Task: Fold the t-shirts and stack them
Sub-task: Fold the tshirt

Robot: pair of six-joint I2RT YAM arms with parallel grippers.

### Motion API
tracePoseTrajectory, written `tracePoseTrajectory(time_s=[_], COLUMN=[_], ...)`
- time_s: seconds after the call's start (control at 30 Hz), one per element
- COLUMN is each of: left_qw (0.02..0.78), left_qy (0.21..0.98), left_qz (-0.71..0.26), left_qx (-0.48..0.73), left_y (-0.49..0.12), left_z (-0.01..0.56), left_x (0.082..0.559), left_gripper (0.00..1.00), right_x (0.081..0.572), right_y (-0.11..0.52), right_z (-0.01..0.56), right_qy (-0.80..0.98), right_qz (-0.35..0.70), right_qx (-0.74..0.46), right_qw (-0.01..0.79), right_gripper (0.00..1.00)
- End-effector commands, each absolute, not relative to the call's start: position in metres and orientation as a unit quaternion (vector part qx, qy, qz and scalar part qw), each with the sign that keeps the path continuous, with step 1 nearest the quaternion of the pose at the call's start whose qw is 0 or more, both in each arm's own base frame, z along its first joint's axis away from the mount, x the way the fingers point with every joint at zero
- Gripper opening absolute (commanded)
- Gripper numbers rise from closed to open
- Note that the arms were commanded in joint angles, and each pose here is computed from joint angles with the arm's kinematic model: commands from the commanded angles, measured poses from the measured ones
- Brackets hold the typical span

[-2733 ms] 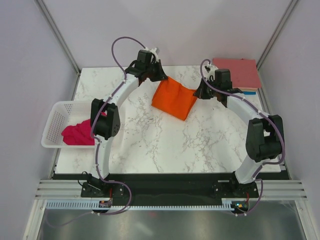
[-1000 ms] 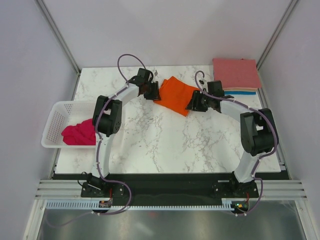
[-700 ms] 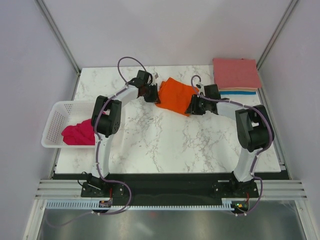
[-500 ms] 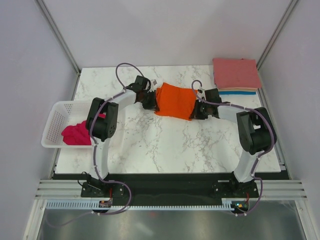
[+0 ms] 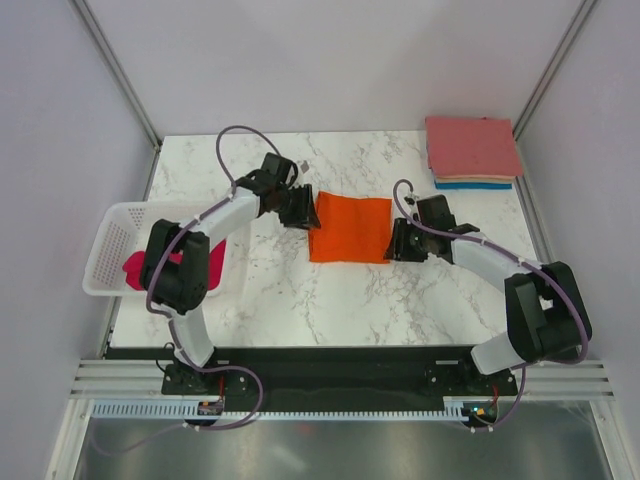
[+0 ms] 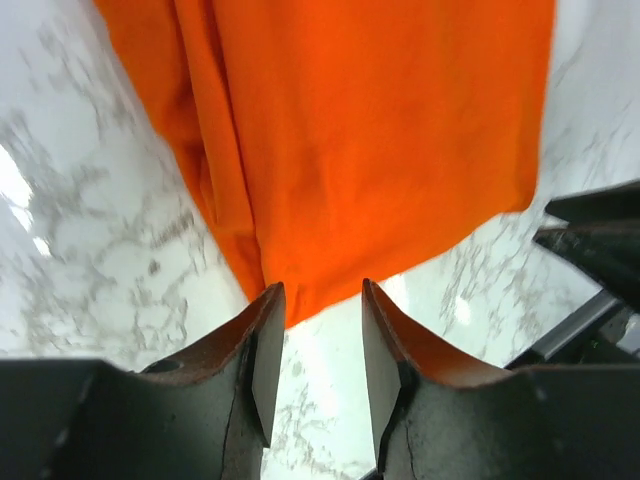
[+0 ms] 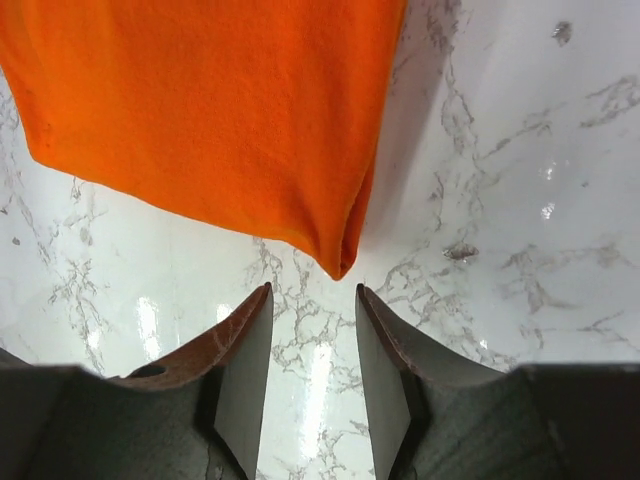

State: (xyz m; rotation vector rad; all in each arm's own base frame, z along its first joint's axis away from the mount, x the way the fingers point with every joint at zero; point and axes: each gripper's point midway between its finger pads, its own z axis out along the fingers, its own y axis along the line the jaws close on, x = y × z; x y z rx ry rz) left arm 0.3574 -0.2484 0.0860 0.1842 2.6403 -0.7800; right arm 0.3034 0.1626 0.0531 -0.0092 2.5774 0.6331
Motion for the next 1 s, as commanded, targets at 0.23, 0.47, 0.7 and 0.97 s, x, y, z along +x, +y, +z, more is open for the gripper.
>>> tracePoseTrajectory(time_s=[0.23,0.47,0.7,0.97], left_qw=[0.290,0.290,0.292,0.307], left_qy=[0.910,0.898,0.898,0.884], left_qz=[-0.249,-0.262,-0.247,-0.260], left_qx=[0.159,0.202,0.218,0.239], left_y=[-0.255,-0.270,-0.272,-0.281], left_z=[0.108,0.086,0.065,0.071], left_x=[0.470,0.498,0.519,0.531], left_gripper=[0.46,0.48,0.50,0.43], right_x=[0.382,0.434,0.468,0.498], right_y=[0.154,0.143,0.141,0.146], right_z=[0.095,0.092,0.074,0.060], right_qy=[0.922,0.911,0.907,0.893], right_qz=[0.250,0.274,0.282,0.311], right_qx=[-0.016,-0.049,-0.076,-0.098], right_qw=[0.296,0.305,0.305,0.310], right_gripper=[0.54,0.52,0.54,0.49])
